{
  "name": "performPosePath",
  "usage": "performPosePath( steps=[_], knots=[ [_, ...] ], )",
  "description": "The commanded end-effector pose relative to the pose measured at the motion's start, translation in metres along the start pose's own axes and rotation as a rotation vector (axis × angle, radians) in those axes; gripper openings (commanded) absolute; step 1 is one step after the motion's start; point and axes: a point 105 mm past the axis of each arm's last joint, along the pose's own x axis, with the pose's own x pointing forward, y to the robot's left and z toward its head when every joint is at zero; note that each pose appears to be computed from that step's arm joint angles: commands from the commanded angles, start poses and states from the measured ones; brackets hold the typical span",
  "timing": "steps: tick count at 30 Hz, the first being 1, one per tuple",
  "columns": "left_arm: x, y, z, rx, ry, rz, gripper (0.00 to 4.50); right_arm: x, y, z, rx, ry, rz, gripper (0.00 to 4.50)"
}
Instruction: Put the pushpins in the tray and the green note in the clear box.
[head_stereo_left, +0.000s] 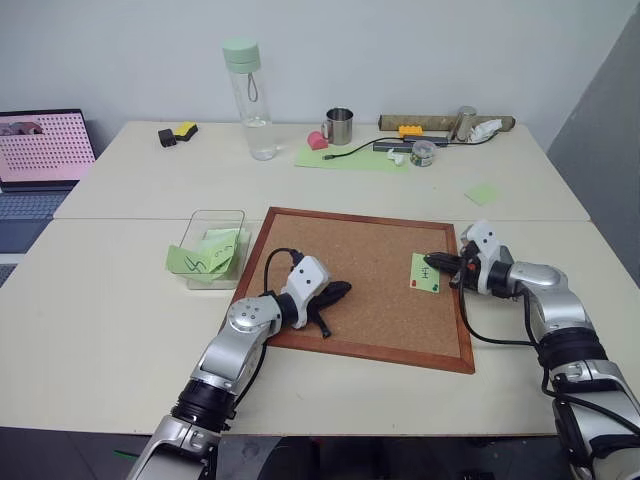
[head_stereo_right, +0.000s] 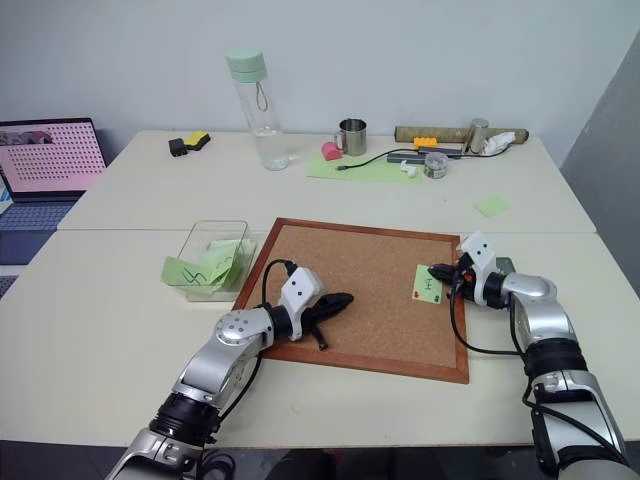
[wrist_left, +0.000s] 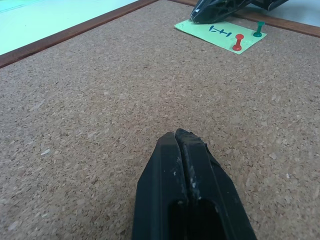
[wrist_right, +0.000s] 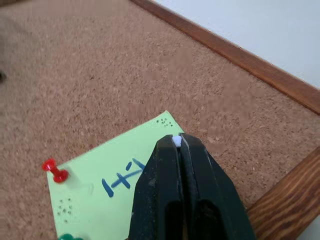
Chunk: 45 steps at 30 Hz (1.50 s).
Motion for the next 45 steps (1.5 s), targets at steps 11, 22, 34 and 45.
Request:
performPosePath(
  steps=[11, 22, 34, 45],
  knots=[
    [0.001, -0.014, -0.029, -0.065, 0.092, -0.020, 0.00, -0.046, -0.029, 0.041, -0.041, -0.086, -0.188, 0.01],
    [0.003, -0.019, -0.025, -0.059, 0.084, -0.047, 0.00, -0.086, -0.055, -0.009, -0.098, 0.207, -0.355, 0.01],
    [0.001, -0.020, -0.027, -0.063, 0.086, -0.047, 0.00, -0.088, -0.054, -0.004, -0.118, 0.225, -0.360, 2.26],
    [0.002, -0.019, -0.028, -0.060, 0.091, -0.049, 0.00, -0.062, 0.025, 0.013, -0.193, 0.109, 0.016, 2.99]
  ],
)
